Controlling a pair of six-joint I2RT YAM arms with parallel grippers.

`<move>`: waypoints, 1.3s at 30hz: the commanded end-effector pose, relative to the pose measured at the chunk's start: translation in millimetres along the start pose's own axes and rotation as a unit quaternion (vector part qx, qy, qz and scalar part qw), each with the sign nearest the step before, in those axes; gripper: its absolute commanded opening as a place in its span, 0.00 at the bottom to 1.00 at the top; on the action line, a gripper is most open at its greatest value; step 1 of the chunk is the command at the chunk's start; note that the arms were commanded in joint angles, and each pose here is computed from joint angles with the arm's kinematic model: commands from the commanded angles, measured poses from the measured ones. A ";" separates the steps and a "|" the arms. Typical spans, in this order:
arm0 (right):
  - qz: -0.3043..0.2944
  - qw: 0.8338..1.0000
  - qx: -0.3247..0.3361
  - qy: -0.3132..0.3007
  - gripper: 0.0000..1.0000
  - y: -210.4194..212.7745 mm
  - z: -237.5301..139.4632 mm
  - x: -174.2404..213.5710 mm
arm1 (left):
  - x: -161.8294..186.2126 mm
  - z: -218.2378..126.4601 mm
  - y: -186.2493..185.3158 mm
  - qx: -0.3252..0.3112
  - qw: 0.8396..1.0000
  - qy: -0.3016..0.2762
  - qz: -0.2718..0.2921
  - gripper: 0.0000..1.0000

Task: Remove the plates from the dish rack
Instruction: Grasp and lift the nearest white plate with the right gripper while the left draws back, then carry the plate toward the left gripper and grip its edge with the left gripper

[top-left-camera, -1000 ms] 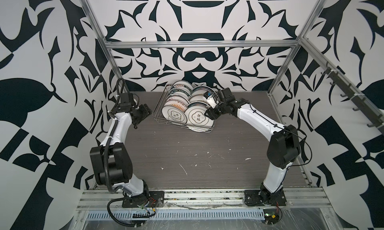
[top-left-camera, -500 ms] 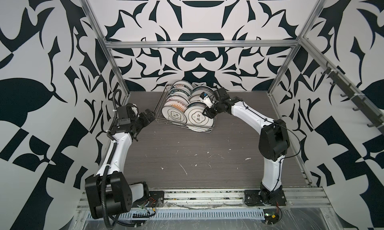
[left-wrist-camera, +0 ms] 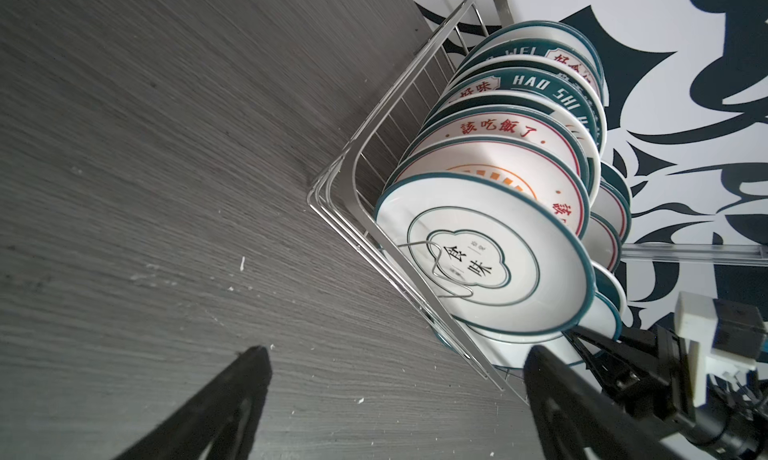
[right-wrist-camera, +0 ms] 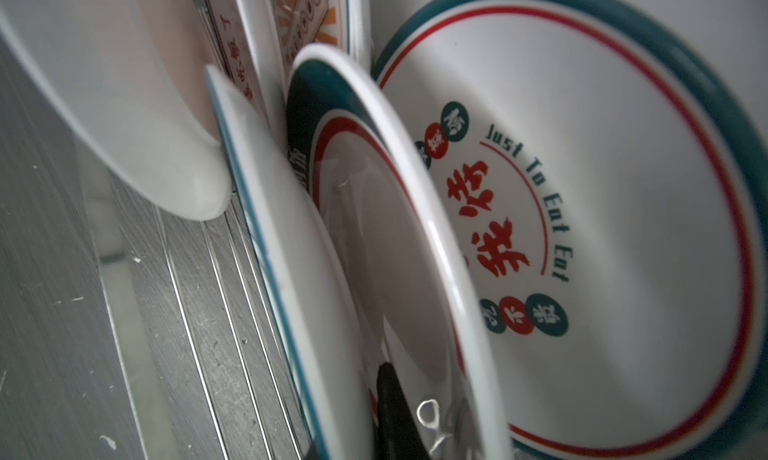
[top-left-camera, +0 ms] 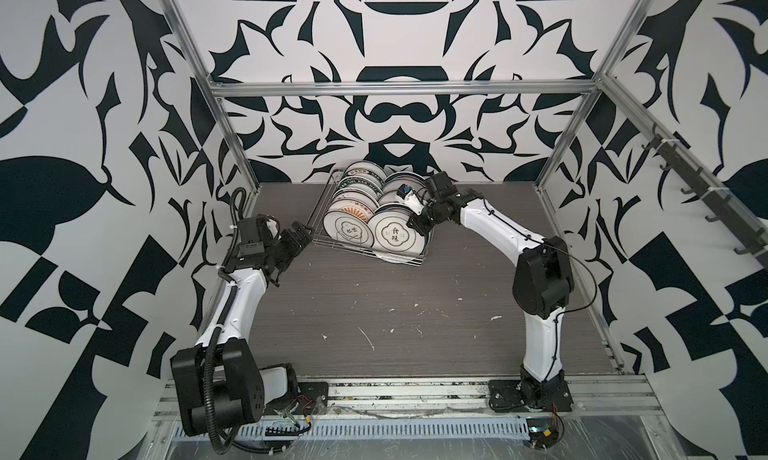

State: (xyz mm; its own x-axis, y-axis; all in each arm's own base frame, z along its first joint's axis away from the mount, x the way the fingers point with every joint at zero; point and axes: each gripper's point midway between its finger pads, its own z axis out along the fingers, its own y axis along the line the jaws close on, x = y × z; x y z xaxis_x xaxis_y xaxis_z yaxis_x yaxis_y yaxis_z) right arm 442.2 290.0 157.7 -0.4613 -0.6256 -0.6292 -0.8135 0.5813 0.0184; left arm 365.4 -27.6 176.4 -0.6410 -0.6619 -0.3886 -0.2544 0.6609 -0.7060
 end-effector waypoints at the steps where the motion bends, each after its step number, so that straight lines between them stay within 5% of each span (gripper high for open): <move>1: 0.013 0.999 0.001 -0.029 0.08 7.8 -34.2 -26.5 | 5.7 5.9 6.6 -0.012 0.999 0.016 -0.031 0.99; 7: 0.014 0.999 0.018 -0.033 0.00 5.3 -53.0 -35.0 | 7.0 12.9 15.3 -0.030 0.999 0.030 -0.022 0.99; 23: 0.031 0.988 0.137 -0.059 0.00 -17.0 -119.9 -47.6 | 9.2 5.3 21.2 -0.061 0.998 0.027 -0.005 0.99; 29: 0.040 0.981 0.149 -0.115 0.00 -7.6 -155.4 -54.7 | 12.0 -1.8 0.4 -0.005 1.000 0.020 -0.001 0.99; 33: 0.071 0.974 0.139 -0.164 0.00 4.8 -180.6 -57.7 | 20.8 -2.7 -13.7 0.021 0.999 0.034 0.015 0.99; 39: 0.217 0.940 0.119 -0.236 0.00 15.4 -213.2 -50.7 | 51.0 -7.1 -45.3 0.062 0.995 0.065 0.049 0.99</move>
State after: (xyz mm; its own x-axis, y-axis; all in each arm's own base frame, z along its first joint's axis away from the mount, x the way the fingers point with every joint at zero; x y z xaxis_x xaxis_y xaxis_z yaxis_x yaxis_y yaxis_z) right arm 379.3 219.1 310.1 -0.5041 -0.2964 -0.8112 -0.5441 0.8384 0.0319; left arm 350.9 -68.2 184.6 -0.7213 -0.5800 -0.3785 -0.1662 0.6755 -0.7184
